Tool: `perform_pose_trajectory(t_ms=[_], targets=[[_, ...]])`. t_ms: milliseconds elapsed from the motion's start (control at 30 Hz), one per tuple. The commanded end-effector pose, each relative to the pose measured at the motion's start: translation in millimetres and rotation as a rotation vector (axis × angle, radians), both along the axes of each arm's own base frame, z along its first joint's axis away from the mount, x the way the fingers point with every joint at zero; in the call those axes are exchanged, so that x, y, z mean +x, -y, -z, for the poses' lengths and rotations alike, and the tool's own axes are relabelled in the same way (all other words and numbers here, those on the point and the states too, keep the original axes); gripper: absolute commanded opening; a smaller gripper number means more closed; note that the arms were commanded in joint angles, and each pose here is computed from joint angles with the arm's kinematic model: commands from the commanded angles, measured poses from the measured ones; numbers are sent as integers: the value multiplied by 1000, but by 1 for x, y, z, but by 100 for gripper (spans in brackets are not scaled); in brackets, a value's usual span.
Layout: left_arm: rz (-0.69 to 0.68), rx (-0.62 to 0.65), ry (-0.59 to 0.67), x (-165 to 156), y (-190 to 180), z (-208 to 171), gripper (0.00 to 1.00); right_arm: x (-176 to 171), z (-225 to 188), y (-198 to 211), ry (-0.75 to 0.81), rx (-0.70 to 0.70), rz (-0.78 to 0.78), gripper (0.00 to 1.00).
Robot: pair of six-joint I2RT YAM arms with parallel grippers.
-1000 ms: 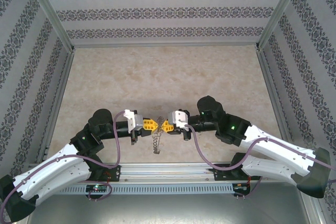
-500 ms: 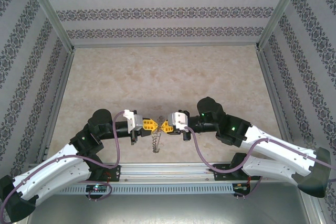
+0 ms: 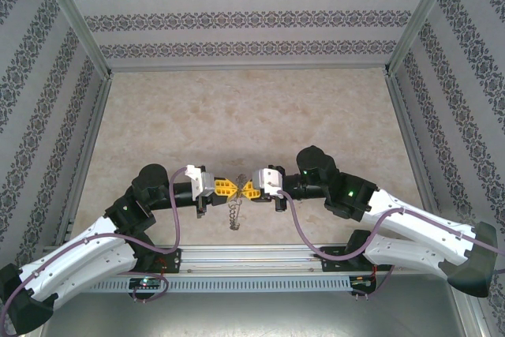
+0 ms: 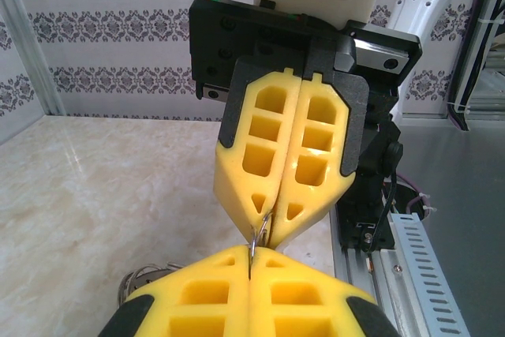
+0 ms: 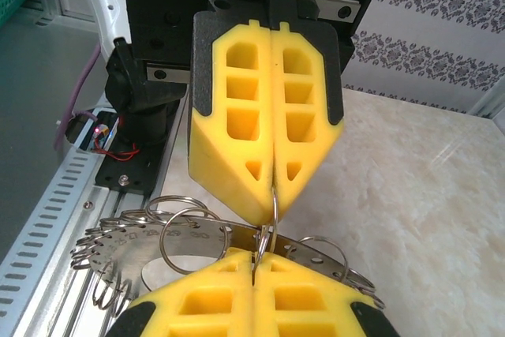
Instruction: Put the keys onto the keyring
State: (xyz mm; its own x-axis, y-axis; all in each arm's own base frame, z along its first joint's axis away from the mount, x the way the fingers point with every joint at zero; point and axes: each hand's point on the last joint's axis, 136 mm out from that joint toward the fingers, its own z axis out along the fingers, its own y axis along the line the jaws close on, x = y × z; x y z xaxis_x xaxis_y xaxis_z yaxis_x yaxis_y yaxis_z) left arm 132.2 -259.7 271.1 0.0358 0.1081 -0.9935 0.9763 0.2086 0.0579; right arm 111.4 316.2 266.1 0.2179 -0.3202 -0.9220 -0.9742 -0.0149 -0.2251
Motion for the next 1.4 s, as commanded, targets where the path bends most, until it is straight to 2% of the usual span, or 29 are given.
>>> perform_pose_trajectory(t_ms=[0,600,1000,1367], targets=[[-17,-55,56,4,0,-22,0,-11,-31,-5,58,106,-46,0],[-13,-54,58,5,1,-23,0,-10,-28,-5,81,107,-51,0],[-24,-69,70,5,0,-29,0,2,-3,-6,131,30,8,0],[-38,-77,81,6,-3,-30,0,8,-1,-3,144,32,51,0]])
